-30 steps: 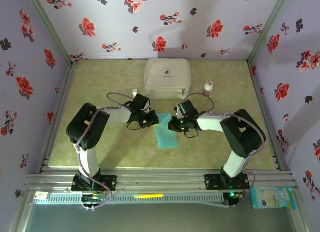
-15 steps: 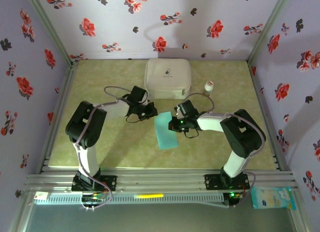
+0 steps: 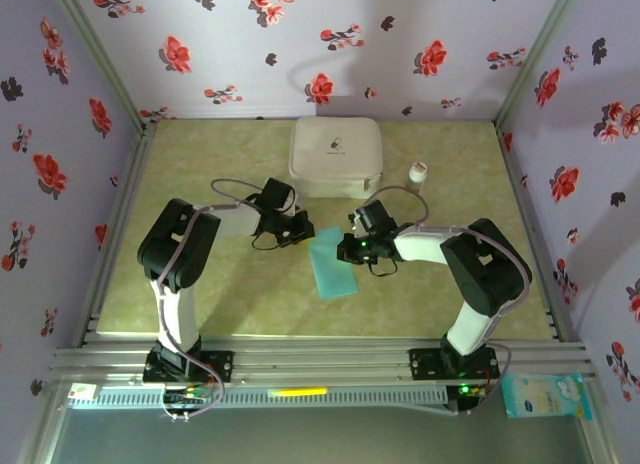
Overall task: Fold a paper plane with a square sheet of paper (pick it up from the middle)
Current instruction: First fold the square sheet of paper in half at the center of the table.
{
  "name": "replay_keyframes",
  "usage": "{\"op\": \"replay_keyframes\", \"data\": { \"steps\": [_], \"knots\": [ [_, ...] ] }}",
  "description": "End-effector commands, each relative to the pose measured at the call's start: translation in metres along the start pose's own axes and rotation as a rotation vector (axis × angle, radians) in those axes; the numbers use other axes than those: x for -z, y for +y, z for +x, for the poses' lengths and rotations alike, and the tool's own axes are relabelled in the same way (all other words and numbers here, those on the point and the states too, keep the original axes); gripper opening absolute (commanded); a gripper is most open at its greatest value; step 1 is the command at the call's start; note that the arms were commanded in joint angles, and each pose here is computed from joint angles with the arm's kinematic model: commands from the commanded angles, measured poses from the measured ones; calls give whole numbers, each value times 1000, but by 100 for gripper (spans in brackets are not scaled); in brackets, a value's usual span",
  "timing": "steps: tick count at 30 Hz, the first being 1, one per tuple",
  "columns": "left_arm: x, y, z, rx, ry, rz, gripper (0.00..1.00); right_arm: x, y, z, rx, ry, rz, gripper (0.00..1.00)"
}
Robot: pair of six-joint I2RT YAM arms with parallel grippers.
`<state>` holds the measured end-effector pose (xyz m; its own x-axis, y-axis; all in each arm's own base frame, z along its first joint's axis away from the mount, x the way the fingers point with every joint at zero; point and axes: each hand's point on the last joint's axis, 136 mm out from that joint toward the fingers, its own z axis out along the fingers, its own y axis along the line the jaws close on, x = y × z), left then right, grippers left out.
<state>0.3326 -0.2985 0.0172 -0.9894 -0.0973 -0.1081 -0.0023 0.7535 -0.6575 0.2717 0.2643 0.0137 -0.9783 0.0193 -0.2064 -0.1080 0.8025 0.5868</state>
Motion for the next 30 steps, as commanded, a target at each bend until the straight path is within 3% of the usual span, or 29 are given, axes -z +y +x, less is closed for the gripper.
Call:
{"op": "replay_keyframes", "data": {
  "steps": [1, 7, 12, 20, 30],
  "knots": [
    [2, 19, 2, 2, 20, -68, 0, -3, -71, 61, -109, 175, 255, 0],
    [31, -29, -8, -59, -23, 41, 4, -3, -70, 60, -112, 175, 253, 0],
    [40, -50, 5, -82, 3, 162, 6, -1, -70, 59, -107, 171, 257, 0],
    [14, -31, 30, -68, 85, 138, 5, -2, -70, 59, -109, 172, 255, 0],
    [-8, 23, 25, -8, 51, -2, 3, -4, -74, 63, -114, 181, 262, 0]
  ]
}}
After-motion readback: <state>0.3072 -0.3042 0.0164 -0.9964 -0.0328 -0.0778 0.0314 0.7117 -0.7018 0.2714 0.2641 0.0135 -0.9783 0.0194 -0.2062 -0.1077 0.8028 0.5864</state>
